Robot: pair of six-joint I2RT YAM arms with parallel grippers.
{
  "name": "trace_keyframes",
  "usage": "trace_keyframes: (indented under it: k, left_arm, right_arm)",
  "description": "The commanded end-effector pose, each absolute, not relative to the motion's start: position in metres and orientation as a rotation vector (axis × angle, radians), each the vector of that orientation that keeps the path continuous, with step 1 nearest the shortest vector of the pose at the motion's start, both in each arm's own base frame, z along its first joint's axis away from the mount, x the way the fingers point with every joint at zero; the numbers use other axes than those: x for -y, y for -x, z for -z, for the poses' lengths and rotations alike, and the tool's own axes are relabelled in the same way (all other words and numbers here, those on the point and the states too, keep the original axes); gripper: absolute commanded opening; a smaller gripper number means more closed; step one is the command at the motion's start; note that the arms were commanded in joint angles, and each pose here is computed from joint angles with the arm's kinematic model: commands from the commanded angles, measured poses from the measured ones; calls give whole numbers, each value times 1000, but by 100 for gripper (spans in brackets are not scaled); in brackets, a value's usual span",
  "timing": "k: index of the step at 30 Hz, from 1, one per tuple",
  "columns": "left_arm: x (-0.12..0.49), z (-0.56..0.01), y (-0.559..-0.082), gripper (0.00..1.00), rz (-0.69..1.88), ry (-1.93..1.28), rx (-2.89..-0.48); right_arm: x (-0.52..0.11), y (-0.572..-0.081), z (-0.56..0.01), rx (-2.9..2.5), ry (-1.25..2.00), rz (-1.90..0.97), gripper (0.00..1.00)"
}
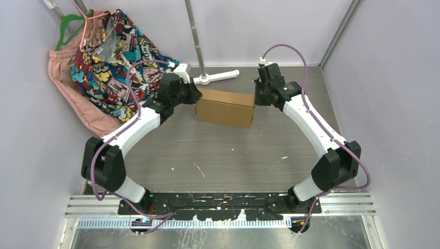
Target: Fold the paper box
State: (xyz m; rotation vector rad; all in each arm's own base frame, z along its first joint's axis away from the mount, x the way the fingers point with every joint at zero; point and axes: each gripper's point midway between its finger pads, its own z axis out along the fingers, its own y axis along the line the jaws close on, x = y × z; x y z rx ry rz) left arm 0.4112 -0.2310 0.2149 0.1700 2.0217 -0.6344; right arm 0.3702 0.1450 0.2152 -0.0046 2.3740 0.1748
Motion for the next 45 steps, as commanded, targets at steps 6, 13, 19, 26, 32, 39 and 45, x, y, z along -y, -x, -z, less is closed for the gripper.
trace_keyframes:
  k: [6,13,19,26,32,39,45]
  left_arm:
    - [218,-165,-387,10,565,-161,-2219]
    - [218,-164,-387,11,563,-162,-2220]
    - [217,-162,-387,15,561,-161,-2225]
    - [212,-172,-384,28,540,-163,-2218]
    - [200,-208,-390,32,483,-171,-2173]
    - [183,-223,-400,31,424,-168,-2168]
    - [182,-232,-406,1,433,-166,-2152]
  right_arm:
    - [-148,-377,-265,-2277,36,-204,7]
    - [-161,-373,-244,-2340,82,-238,7]
    - [-166,-354,-173,-2544,107,-218,7]
    - [-161,-349,-165,-2561,86,-188,7]
    - [-161,-353,-173,-2545,94,-187,6]
    - [-164,-353,-173,-2541,96,-202,7]
    - [-164,-353,-172,-2536,101,-202,7]
